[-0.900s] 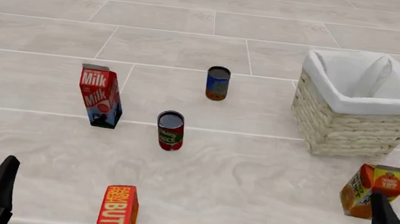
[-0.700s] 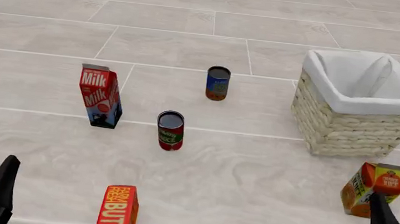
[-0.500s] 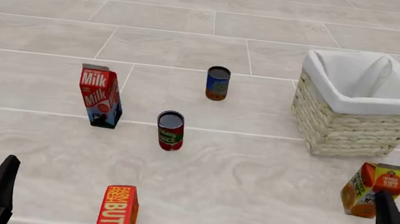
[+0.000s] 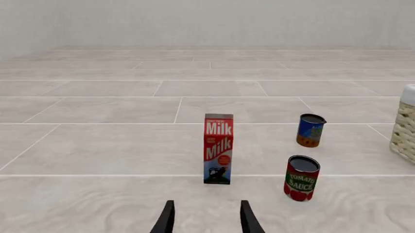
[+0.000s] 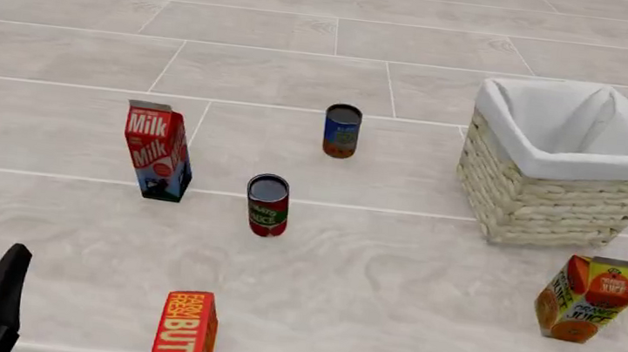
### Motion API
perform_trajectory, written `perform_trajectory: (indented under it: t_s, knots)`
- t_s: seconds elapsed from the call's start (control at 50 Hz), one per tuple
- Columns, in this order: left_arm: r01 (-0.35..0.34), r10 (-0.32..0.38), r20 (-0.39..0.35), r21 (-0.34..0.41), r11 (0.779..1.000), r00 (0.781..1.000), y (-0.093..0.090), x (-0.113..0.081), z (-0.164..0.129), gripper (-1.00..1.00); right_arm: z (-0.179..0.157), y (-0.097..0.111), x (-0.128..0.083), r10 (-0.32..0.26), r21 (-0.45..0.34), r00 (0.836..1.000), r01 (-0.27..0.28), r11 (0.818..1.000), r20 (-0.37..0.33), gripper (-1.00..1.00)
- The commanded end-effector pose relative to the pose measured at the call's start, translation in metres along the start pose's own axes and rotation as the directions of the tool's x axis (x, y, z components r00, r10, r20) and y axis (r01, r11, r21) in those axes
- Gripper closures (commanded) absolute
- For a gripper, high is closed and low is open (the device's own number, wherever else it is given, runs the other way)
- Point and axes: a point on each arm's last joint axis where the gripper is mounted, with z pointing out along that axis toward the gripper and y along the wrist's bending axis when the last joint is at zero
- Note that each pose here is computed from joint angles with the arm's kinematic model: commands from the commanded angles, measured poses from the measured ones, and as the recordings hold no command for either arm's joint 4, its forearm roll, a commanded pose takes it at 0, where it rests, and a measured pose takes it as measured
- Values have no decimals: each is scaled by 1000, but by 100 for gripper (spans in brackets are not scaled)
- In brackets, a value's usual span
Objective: Pick the cream cheese and place it in the basket.
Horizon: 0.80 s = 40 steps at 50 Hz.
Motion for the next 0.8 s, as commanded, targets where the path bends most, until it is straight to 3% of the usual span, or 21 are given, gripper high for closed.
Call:
perform_trajectory:
  t_s: [0.02,0.28,0.38,0.48,0.58,0.62,0.68,0.72,0.8]
  knots:
    - [0,0,0,0,1000,1000,0,0,0,-100,-6,-2,-35,-11,1,1000,11,1000,-24,-100]
    - [0,0,0,0,1000,1000,0,0,0,-100,-22,-5,-79,-80,-38,995,78,996,-65,-100]
    - [0,0,0,0,1000,1000,0,0,0,-100,-29,-7,-100,-127,-81,986,118,990,-113,-100]
    - [0,0,0,0,1000,1000,0,0,0,-100,-35,-8,-110,-131,-98,978,116,988,-164,-100]
    - [0,0,0,0,1000,1000,0,0,0,-100,-35,-7,-95,-173,-111,941,146,983,-290,-100]
    - [0,0,0,0,1000,1000,0,0,0,-100,-37,-6,-83,-234,-135,911,199,971,-339,-100]
    - [0,0,0,0,1000,1000,0,0,0,-100,-40,-5,-77,-250,-138,888,213,967,-386,-100]
    - [0,0,0,0,1000,1000,0,0,0,-100,-44,-5,-78,-262,-144,882,222,964,-393,-100]
    - [0,0,0,0,1000,1000,0,0,0,-100,-50,-5,-77,-299,-165,847,250,954,-440,-100]
